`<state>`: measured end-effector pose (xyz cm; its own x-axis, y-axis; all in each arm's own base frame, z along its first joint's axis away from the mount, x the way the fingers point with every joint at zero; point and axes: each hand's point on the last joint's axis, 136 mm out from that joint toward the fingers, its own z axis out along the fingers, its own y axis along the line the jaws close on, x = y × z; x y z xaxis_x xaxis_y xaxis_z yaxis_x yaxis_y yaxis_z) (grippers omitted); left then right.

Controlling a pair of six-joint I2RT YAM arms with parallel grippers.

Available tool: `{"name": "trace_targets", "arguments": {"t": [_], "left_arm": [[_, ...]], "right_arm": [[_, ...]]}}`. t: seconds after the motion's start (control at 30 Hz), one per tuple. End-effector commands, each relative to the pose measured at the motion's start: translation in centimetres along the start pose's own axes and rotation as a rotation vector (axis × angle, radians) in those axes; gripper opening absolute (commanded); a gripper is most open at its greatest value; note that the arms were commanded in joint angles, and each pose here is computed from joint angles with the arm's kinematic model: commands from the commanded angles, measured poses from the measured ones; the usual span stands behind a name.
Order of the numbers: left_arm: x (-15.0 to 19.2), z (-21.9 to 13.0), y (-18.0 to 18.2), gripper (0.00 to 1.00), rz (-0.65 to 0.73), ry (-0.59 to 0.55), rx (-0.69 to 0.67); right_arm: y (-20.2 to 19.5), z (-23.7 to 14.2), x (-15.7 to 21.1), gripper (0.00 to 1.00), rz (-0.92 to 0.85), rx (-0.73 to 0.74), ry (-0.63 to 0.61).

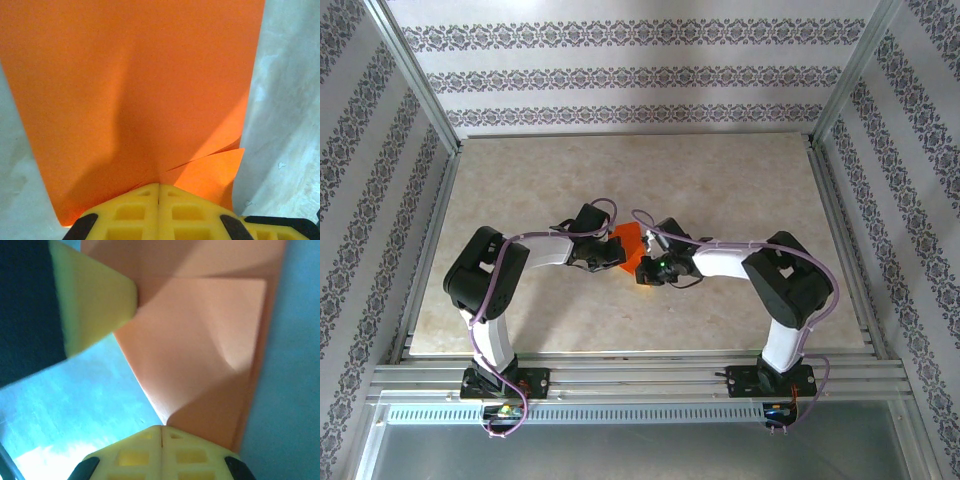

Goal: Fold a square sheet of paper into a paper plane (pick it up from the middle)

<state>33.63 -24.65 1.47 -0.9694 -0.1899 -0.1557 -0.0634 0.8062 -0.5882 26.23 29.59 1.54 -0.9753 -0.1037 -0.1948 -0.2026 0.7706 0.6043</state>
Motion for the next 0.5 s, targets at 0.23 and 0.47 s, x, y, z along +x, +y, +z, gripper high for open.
{"name": "trace_targets", "arguments": {"t": [0.23, 0.47], "left_arm": [[4.3, 1.2, 9.1, 0.04, -0.058, 0.118, -0.339], [4.3, 1.3, 8.3, 0.04, -0.069, 0.118, -0.298]], "right_arm": [[-3.3, -1.7, 4.6, 0.06, 0.053, 0.025, 0.062], [0.6, -3.7, 1.7, 0.07, -0.024, -0.054, -0.035]]}}
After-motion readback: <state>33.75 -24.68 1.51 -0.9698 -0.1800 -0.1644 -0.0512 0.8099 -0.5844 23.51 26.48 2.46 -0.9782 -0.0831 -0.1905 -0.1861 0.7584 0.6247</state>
